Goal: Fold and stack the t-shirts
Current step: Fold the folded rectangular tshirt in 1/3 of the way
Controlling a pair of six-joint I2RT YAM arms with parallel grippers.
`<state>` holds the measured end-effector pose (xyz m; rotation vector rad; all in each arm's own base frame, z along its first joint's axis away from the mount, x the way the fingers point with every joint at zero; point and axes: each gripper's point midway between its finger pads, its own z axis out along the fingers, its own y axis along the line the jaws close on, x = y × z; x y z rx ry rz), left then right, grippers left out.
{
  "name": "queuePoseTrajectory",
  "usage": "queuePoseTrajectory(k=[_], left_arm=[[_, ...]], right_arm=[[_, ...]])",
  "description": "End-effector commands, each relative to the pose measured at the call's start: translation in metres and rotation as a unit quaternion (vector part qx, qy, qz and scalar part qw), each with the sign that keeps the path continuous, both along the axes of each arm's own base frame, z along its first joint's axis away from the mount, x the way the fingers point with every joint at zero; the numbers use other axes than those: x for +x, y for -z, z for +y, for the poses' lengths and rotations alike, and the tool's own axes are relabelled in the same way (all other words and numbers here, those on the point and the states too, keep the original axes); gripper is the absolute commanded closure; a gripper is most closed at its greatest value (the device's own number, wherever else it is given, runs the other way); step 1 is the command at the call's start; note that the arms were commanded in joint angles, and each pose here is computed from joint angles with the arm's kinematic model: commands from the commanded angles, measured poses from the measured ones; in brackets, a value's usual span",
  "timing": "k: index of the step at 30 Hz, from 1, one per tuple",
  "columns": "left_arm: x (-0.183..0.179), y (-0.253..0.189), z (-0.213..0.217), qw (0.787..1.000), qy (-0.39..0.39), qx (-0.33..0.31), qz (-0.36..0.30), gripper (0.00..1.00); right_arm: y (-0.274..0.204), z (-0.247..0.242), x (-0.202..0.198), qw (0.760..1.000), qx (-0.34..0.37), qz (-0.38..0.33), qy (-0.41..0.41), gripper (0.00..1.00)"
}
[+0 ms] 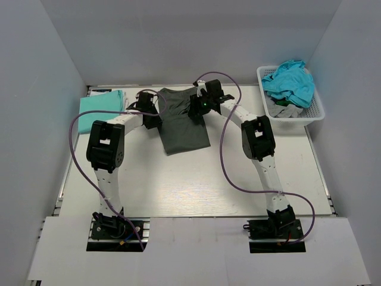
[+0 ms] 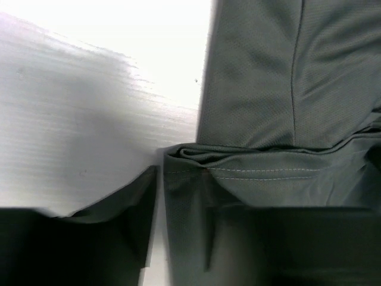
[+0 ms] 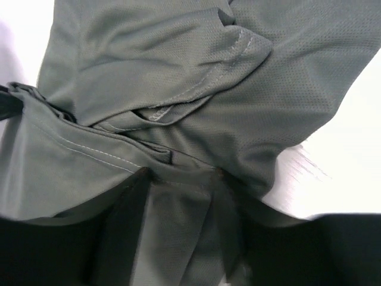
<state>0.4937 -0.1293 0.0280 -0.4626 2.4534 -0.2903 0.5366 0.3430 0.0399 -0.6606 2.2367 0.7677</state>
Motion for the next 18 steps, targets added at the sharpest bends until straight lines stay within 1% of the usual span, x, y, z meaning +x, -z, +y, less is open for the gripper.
queuePoseTrajectory(k=[1, 2, 3, 4, 5, 6, 7, 8, 9, 10, 11, 12, 14, 15, 17, 18], left_arm=[[0.005, -0.007, -0.002, 1.000, 0.005, -0.007, -0.014, 0.60], [0.005, -0.007, -0.002, 1.000, 0.005, -0.007, -0.014, 0.64], [0.006, -0.009, -0.004, 1.000, 0.013, -0.010, -0.018, 0.71], [0.008, -0.010, -0.006, 1.000, 0.017, -0.016, -0.021, 0.82], [0.008, -0.010, -0.006, 1.000, 0.017, -0.016, -0.021, 0.87], [0.009, -0.012, -0.008, 0.999, 0.024, -0.017, -0.026, 1.00], [0.009, -0.012, -0.008, 0.999, 0.024, -0.017, -0.026, 1.00], [0.009, -0.012, -0.010, 0.999, 0.027, -0.021, -0.025, 1.00], [0.008, -0.009, -0.009, 0.999, 0.031, -0.017, -0.026, 1.00], [0.012, -0.018, -0.010, 0.999, 0.032, -0.020, -0.040, 1.00], [0.011, -0.027, -0.010, 0.998, 0.032, -0.022, -0.052, 1.00], [0.005, -0.025, -0.007, 0.998, 0.029, -0.019, -0.053, 1.00], [0.010, -0.045, -0.010, 0.994, 0.032, -0.020, -0.100, 1.00], [0.008, -0.062, -0.011, 0.990, 0.033, -0.015, -0.134, 1.00], [0.005, -0.079, -0.010, 0.986, 0.036, -0.017, -0.161, 1.00], [0.001, -0.081, -0.009, 0.985, 0.036, -0.018, -0.165, 1.00]], right_arm=[[-0.026, 0.010, 0.011, 0.999, 0.031, -0.029, -0.012, 0.50], [-0.026, 0.011, 0.010, 0.999, 0.034, -0.030, -0.014, 0.56], [-0.027, 0.012, 0.009, 0.999, 0.035, -0.029, -0.016, 0.59], [-0.029, 0.016, 0.006, 0.999, 0.041, -0.026, -0.018, 0.61], [-0.028, 0.015, 0.005, 0.999, 0.045, -0.025, -0.019, 0.66], [-0.033, 0.017, 0.003, 0.998, 0.052, -0.023, -0.022, 0.70], [-0.034, 0.017, 0.003, 0.998, 0.056, -0.026, -0.023, 0.72], [-0.033, 0.017, 0.001, 0.998, 0.058, -0.023, -0.025, 0.80], [-0.036, 0.017, 0.002, 0.998, 0.060, -0.025, -0.025, 0.82], [-0.037, 0.017, 0.002, 0.998, 0.061, -0.025, -0.023, 0.87], [-0.038, 0.017, 0.001, 0.998, 0.061, -0.023, -0.022, 1.00], [-0.044, 0.016, 0.003, 0.997, 0.062, -0.029, -0.018, 1.00], [-0.046, 0.014, 0.003, 0.998, 0.061, -0.030, -0.014, 1.00], [-0.054, 0.014, 0.001, 0.997, 0.063, -0.036, -0.015, 1.00], [-0.060, 0.013, 0.002, 0.997, 0.065, -0.044, -0.014, 1.00], [-0.069, 0.011, -0.002, 0.996, 0.067, -0.048, -0.014, 1.00]])
